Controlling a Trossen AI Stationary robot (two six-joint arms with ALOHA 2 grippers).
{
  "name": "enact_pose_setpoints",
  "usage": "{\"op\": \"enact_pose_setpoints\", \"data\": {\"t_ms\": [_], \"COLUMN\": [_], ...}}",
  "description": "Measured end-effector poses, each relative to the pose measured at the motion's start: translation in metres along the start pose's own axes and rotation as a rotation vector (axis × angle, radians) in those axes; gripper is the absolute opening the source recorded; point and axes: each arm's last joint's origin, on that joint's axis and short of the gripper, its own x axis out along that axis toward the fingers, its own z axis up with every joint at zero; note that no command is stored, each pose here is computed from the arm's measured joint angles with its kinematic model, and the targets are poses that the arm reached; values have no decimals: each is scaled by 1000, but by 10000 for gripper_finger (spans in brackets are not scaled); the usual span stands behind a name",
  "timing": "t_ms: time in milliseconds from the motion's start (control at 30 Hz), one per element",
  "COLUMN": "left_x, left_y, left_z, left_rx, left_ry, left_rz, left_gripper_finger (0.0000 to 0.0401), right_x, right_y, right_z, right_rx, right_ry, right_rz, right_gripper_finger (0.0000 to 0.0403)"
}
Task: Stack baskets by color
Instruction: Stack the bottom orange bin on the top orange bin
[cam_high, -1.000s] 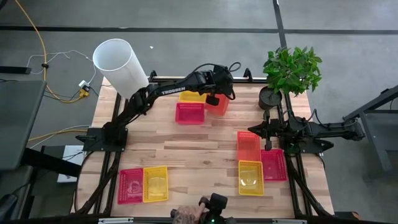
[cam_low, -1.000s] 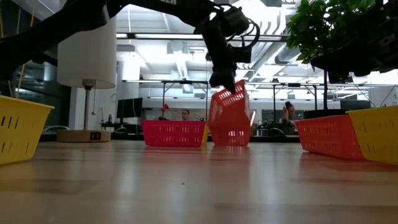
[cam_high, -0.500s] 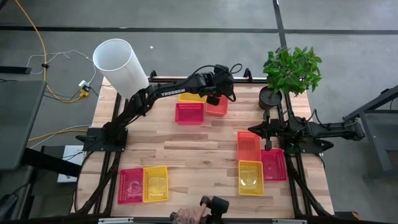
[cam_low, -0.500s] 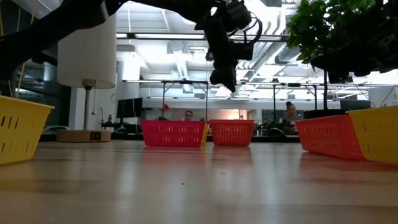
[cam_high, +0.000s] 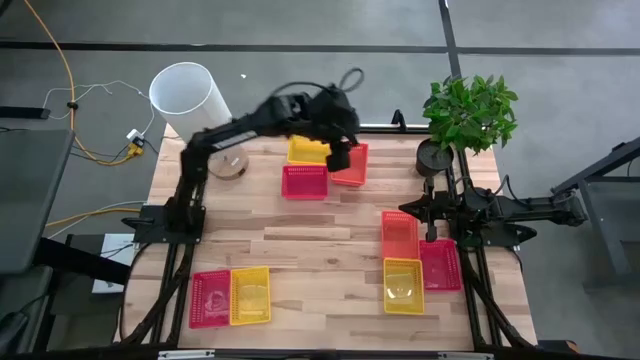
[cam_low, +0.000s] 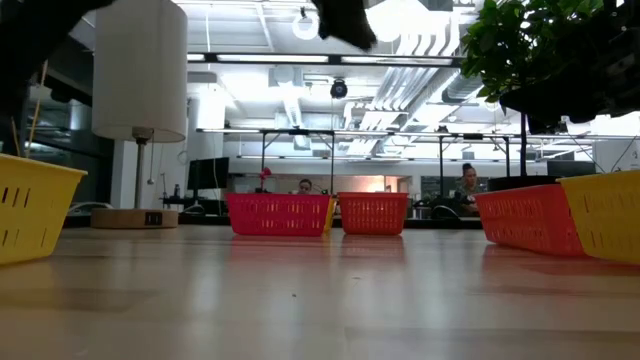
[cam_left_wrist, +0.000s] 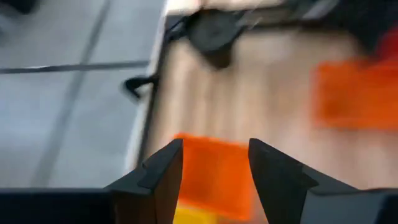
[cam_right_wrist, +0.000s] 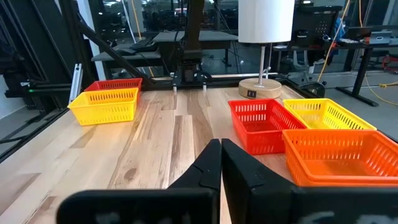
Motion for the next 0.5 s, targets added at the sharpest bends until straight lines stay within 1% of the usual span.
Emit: {"op": "enact_pose_setpoints", "data": {"t_ms": [100, 167, 267, 367, 433, 500], "left_x": [-28, -41, -53, -60, -61, -65], "left_y": [-5, -12, -26, -41, -49, -58], "left_z": [-2, -7, -25, -59, -93, -127], "left_rx": [-47, -47, -42, -48, -78, -111], "left_ry": [-47, -70, -111, -170, -215, -299], "left_rz": [-114, -146, -165, -163, -159, -153], "left_gripper_finger": [153, 145, 133, 122, 116, 112], "right_x": [0, 0, 0, 0, 0, 0], "right_y": [0, 0, 0, 0, 0, 0], "right_z": [0, 0, 0, 0, 0, 0], "right_rx": [0, 0, 0, 0, 0, 0], "right_ry": [0, 0, 0, 0, 0, 0], "right_rz": [0, 0, 0, 0, 0, 0], "right_gripper_finger": [0, 0, 0, 0, 0, 0]}}
